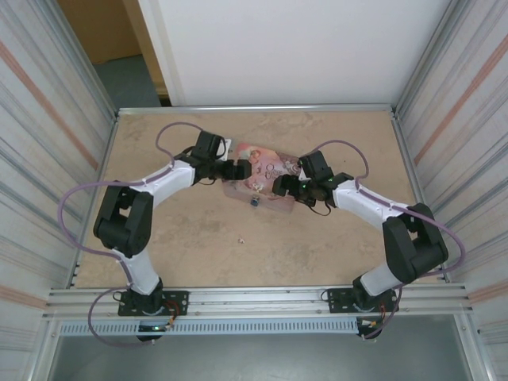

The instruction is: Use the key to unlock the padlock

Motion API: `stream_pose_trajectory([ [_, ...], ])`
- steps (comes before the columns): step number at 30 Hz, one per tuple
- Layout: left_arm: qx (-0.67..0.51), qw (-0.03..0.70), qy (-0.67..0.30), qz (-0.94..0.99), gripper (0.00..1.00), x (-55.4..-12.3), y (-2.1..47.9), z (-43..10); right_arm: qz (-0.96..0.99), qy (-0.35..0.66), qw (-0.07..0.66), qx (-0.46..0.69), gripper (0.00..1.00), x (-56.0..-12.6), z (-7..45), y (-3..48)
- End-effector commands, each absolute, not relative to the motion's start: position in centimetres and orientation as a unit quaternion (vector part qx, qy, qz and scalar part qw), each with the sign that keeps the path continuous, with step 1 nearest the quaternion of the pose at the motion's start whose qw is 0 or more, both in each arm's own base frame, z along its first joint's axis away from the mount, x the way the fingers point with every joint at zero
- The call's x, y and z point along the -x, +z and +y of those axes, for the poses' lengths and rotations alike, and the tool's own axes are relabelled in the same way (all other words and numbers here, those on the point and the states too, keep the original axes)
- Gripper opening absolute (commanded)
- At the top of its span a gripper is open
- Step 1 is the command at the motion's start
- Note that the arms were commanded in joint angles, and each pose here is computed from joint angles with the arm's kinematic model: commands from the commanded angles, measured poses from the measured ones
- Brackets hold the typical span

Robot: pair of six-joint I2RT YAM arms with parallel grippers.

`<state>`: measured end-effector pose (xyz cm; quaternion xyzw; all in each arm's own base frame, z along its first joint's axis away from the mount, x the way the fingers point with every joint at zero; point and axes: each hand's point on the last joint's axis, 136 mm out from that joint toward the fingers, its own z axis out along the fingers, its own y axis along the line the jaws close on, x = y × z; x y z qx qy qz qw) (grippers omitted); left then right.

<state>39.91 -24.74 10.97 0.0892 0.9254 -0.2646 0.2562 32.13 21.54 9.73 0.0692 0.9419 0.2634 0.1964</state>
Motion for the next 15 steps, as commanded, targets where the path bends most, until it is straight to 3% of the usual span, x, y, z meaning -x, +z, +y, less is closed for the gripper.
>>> stream_pose_trajectory([
  [1,-0.102,0.247,-0.302,0.915,0.96,-38.4,13.5,-26.2,0.937,0.265,0.225,-0.043,0.88,-32.2,21.8,11.2],
  [7,-0.052,0.293,-0.292,0.909,0.99,-40.1,16.2,-21.9,0.943,0.207,0.253,-0.056,0.91,-31.6,18.9,11.8],
  [15,-0.063,0.344,-0.277,0.895,0.99,-36.4,20.0,-19.4,0.945,0.191,0.264,-0.007,0.84,-28.5,18.7,14.4],
])
